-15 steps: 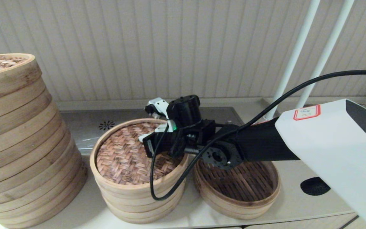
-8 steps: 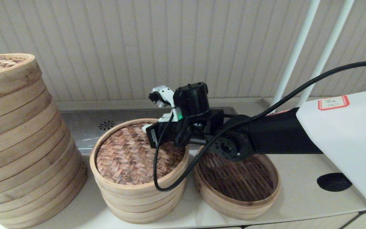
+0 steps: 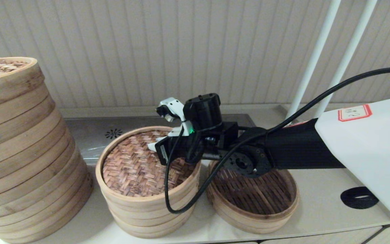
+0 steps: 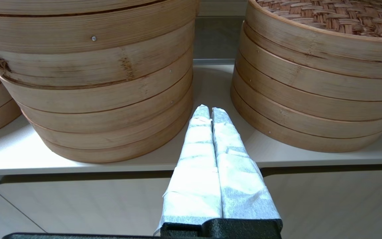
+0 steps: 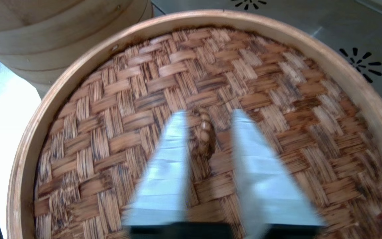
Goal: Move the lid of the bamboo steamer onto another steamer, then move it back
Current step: Pick up the steamer
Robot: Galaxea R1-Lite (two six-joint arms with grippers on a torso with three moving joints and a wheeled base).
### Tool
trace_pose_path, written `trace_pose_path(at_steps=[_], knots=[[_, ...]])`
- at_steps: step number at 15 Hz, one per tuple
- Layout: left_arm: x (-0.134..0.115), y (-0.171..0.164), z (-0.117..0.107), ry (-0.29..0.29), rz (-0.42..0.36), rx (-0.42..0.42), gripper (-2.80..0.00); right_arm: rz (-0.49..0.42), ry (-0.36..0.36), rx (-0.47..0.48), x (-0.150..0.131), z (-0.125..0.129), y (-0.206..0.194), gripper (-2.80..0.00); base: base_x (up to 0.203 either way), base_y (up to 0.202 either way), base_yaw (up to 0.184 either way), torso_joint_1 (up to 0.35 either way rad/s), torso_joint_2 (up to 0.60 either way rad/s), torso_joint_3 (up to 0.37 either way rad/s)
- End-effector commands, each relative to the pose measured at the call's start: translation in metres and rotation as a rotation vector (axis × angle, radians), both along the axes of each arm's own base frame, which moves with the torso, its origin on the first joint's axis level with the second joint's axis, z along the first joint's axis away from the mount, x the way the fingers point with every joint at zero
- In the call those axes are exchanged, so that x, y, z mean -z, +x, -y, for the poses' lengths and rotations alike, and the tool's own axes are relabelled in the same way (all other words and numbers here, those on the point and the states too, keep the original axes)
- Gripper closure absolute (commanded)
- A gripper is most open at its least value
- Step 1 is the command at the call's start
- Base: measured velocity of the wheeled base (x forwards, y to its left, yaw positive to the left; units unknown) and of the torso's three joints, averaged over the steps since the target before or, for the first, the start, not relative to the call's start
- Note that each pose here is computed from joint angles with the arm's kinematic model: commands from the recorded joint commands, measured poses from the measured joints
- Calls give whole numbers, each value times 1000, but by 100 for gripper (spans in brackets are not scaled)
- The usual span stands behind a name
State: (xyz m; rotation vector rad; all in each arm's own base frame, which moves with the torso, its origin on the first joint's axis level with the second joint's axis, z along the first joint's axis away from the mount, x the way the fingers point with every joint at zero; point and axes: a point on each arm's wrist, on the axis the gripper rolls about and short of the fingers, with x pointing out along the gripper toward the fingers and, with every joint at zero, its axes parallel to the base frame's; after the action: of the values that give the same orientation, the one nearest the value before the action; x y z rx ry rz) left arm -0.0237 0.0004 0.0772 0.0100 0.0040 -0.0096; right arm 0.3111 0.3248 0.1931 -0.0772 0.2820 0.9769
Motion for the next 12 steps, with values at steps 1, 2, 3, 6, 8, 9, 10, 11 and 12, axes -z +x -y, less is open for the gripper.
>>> trace_pose_path(at_steps=[1,2,3,6,8,9,10,11,12], knots=[[0,0,0,-1,-2,0,0,-6,-7,-3,3,0,-1,-280,0,0,0,0,0,0],[0,0,0,1,-2,0,0,-13,-15,-4,6,0,-2,-280,0,0,0,0,0,0],[0,0,0,-1,-1,0,0,-20,-23,-5,10,1,-2,-280,0,0,0,0,0,0],[0,0,0,-1,-1,0,0,-25,-26,-5,13,0,-1,-280,0,0,0,0,0,0],[0,0,0,1,-1,0,0,-22,-24,-6,13,-2,0,-280,0,0,0,0,0,0],[0,0,0,0,-1,0,0,-22,-24,-6,13,-3,0,-280,0,0,0,0,0,0],[0,0,0,-1,-2,0,0,-23,-25,-5,14,-3,1,-280,0,0,0,0,0,0],[0,0,0,0,-2,0,0,-23,-25,-7,14,-4,1,-280,0,0,0,0,0,0],[0,0,0,1,-2,0,0,-21,-25,-8,15,-4,1,-280,0,0,0,0,0,0]])
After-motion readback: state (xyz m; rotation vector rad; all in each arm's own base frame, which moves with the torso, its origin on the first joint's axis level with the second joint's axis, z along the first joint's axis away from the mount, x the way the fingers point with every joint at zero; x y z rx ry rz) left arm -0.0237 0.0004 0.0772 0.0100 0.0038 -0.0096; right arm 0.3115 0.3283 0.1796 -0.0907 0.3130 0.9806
